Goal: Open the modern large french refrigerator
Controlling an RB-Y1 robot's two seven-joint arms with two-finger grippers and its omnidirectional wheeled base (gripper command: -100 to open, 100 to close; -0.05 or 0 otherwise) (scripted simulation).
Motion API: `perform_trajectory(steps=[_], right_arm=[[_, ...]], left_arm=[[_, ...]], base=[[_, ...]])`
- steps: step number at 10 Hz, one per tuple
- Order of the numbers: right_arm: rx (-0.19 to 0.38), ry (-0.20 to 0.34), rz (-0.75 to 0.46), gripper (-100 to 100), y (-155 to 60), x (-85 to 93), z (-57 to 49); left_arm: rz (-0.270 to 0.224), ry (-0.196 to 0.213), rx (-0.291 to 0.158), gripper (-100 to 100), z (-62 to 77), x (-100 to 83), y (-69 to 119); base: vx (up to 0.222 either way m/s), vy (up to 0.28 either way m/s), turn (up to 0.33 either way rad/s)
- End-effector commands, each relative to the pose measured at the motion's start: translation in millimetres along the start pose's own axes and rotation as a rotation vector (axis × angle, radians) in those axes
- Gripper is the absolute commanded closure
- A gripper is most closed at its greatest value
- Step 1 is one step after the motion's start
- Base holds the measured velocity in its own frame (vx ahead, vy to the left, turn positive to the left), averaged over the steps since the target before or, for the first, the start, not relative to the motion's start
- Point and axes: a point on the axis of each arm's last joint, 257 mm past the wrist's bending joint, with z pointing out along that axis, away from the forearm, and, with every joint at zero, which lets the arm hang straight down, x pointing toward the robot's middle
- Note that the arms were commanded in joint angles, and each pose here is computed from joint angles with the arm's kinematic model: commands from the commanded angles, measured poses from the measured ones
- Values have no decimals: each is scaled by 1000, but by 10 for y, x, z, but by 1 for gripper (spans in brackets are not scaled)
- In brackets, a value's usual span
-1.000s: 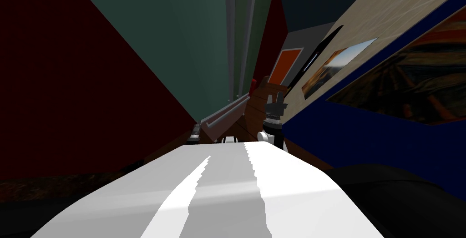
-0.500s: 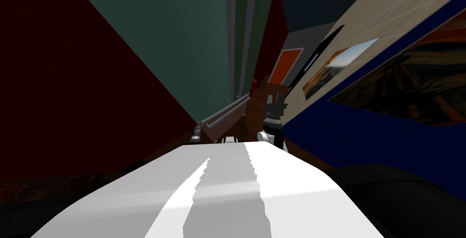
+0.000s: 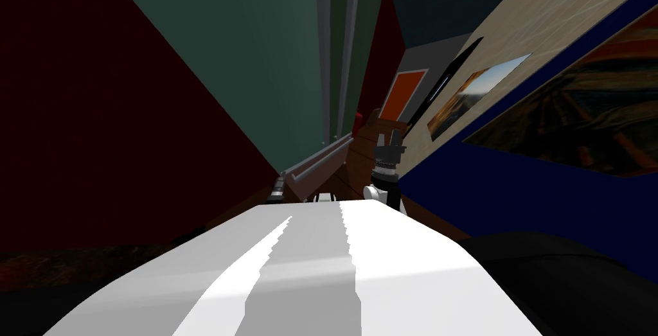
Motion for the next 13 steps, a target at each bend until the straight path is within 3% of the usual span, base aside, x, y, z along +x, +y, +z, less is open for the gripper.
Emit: perform_trajectory(steps=[1, 7, 10, 11, 12, 13], right_arm=[[0, 0, 0, 0, 0, 0, 0], [0, 0, 0, 0, 0, 0, 0], [0, 0, 0, 0, 0, 0, 0], [0, 0, 0, 0, 0, 0, 0], [0, 0, 0, 0, 0, 0, 0], [0, 0, 0, 0, 0, 0, 0]], left_arm=[[-14, 20, -80, -100, -230, 190, 259], [-52, 28, -159, -100, -429, 512, 535], [-107, 23, -193, -100, -509, 830, 586], [-97, 24, -188, -100, -497, 765, 579], [-98, 22, -189, -100, -392, 741, 572], [-97, 23, -187, -100, -446, 760, 574]], base=[[-9, -23, -12], [14, -10, -3], [0, -8, 0], [1, -5, 0], [47, -14, -12], [31, -8, -4]])
